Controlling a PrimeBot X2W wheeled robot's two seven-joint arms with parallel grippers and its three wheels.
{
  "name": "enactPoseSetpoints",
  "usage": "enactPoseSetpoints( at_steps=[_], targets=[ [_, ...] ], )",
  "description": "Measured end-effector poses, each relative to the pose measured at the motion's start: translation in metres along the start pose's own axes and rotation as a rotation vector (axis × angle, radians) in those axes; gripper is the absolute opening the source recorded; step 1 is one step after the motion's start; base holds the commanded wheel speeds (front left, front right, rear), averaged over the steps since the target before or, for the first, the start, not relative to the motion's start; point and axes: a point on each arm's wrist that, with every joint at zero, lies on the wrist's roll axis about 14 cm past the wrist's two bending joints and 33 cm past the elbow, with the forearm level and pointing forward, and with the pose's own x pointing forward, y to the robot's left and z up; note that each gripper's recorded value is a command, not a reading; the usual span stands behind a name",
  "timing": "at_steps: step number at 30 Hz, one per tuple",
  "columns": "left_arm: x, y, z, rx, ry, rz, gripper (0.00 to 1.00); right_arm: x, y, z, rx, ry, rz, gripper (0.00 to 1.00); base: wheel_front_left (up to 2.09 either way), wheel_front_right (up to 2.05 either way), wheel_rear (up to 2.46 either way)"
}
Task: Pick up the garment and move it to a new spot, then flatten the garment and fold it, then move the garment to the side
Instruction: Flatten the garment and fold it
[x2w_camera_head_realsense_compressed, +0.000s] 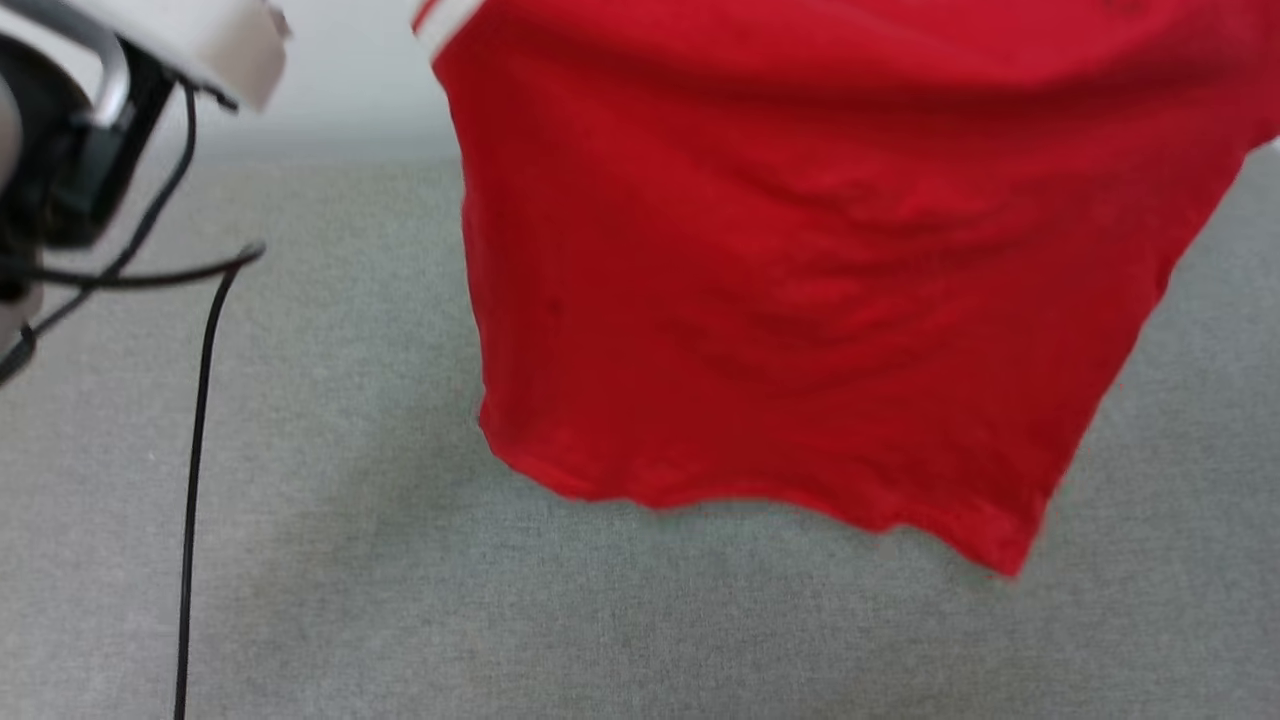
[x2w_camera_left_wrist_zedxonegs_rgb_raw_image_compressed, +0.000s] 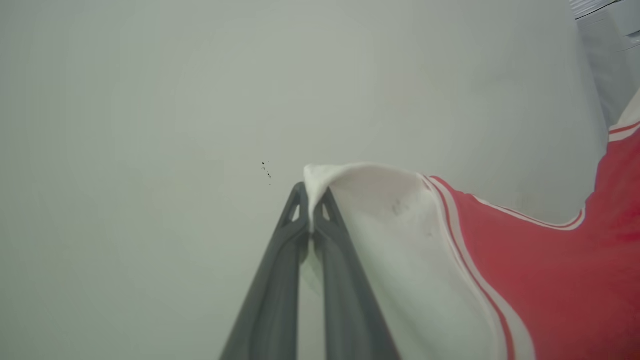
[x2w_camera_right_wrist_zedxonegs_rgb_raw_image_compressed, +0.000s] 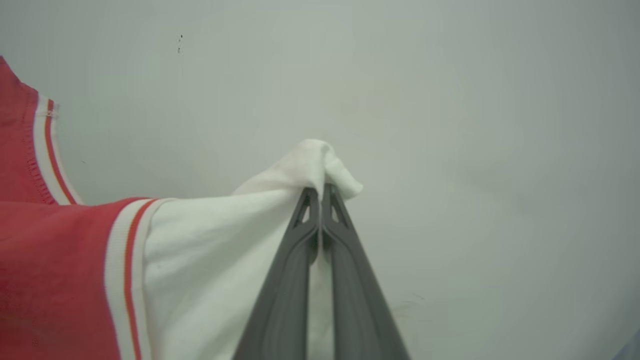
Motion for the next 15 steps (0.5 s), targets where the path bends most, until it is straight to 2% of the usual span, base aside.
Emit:
enactPoseSetpoints(
  at_steps=[9,15],
  targets=[
    [0.042,0.026,-0.061,-0.029,0.044,0.07,0.0,0.063,0.007,-0.043,0.009,0.069,0.013,0.0,0.0,0.0,0.0],
    [0.073,0.044,-0.104,0.001,0.062,0.117,0.0,0.116,0.006,-0.067,0.001,0.078,-0.017,0.0,0.0,0.0,0.0]
  ],
)
